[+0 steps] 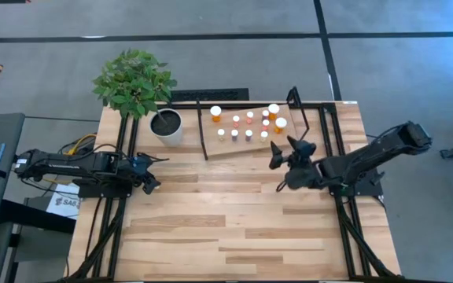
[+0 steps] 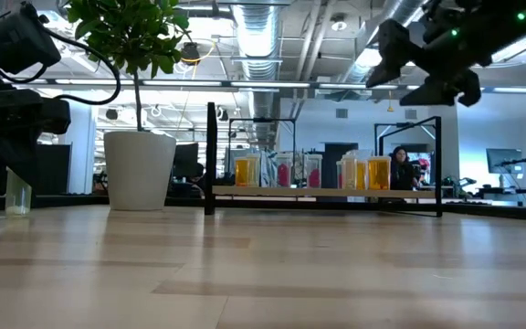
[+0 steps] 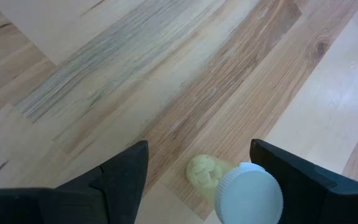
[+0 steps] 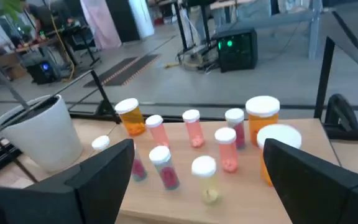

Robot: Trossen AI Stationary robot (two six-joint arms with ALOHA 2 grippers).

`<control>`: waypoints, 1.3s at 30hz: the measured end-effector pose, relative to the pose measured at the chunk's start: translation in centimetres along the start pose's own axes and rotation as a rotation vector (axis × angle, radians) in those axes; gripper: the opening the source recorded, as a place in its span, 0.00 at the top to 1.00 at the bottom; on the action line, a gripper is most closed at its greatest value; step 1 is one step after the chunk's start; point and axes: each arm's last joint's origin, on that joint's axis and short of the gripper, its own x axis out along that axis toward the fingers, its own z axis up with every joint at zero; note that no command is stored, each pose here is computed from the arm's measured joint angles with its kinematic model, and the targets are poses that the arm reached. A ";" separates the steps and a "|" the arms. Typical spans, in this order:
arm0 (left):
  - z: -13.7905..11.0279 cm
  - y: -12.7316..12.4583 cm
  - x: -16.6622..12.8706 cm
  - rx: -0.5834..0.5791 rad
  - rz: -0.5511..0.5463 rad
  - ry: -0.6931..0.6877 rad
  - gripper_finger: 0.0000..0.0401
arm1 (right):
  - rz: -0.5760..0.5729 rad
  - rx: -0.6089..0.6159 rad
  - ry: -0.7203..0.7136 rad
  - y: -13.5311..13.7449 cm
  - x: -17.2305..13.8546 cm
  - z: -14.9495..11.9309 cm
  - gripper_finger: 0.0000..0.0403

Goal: Pick and place medicine bottles onto shelf by color
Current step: Put the yellow pill bottle on the shelf

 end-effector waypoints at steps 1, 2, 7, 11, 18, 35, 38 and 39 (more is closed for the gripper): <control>0.0 0.0 0.0 0.000 0.000 0.000 0.33 | -0.007 -0.001 -0.006 0.0 -0.1 -0.5 0.06; 0.0 0.0 0.0 0.000 0.000 0.000 0.33 | -0.015 0.001 -0.009 -0.1 -0.2 -1.0 0.06; 0.0 0.0 0.0 0.000 0.000 0.000 0.33 | -0.031 0.090 -0.036 -1.4 -0.3 -3.0 0.05; 0.0 0.0 0.0 0.000 0.000 0.000 0.33 | 0.018 0.034 0.012 -1.3 -0.9 -2.1 0.02; 0.0 0.0 0.0 0.000 0.000 0.000 0.33 | 0.150 -0.133 0.218 -3.1 0.9 2.5 0.01; 0.0 0.0 0.0 0.000 0.000 0.000 0.33 | 0.491 -0.278 0.275 -8.5 6.9 6.7 0.01; 0.0 0.0 0.0 0.000 0.000 0.000 0.33 | 0.554 -0.248 0.147 -9.9 6.8 5.6 0.01; 0.0 0.0 0.0 0.000 0.000 0.000 0.33 | 0.572 -0.232 0.107 -10.3 6.6 5.4 0.01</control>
